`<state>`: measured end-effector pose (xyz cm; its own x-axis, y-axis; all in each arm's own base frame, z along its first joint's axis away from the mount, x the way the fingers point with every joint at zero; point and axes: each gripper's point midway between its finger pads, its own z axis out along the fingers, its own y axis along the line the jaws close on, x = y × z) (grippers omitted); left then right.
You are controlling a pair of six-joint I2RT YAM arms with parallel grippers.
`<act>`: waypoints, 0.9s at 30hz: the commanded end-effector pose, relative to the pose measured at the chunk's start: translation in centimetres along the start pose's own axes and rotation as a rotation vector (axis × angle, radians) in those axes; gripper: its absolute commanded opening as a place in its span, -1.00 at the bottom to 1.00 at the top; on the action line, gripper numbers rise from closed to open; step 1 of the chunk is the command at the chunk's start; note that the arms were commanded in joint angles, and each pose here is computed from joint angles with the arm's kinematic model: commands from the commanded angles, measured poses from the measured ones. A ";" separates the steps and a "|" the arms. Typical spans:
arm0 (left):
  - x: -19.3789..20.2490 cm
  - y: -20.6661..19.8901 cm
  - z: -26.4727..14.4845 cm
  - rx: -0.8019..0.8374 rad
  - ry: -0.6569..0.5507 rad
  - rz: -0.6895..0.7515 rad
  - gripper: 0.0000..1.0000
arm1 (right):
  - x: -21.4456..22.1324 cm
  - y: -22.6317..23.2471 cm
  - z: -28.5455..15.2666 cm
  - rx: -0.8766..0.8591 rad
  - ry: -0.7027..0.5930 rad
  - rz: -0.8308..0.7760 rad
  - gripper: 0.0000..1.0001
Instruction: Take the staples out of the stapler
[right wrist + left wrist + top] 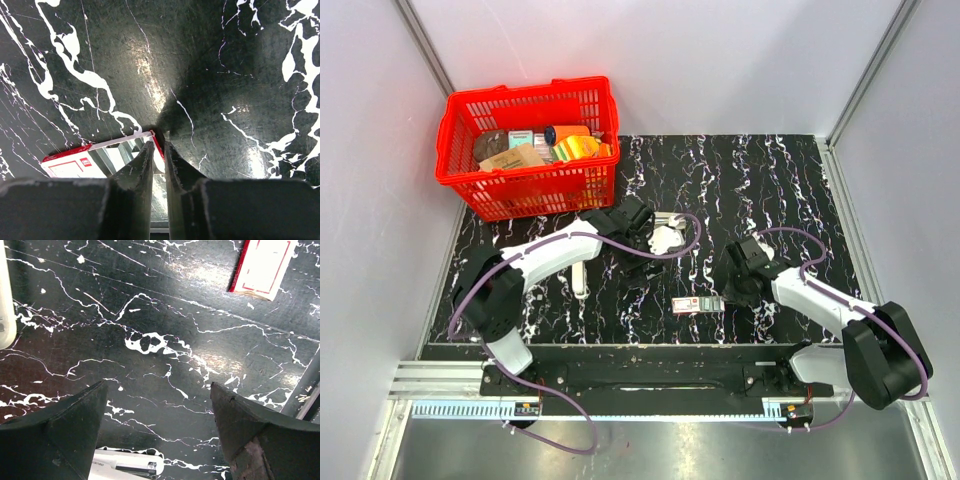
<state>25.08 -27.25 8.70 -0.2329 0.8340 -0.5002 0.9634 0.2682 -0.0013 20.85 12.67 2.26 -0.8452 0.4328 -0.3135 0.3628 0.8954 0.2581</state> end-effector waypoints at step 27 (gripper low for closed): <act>-3.6 0.5 4.1 -0.026 0.007 0.148 0.75 | 0.8 -0.7 -1.1 -0.053 -0.013 0.034 -0.59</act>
<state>25.84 -30.44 5.83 -0.1440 0.8801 -0.4524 0.9821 0.1831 0.0437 19.69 12.77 3.31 -0.8352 0.4489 -0.3178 0.3442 0.8772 0.3347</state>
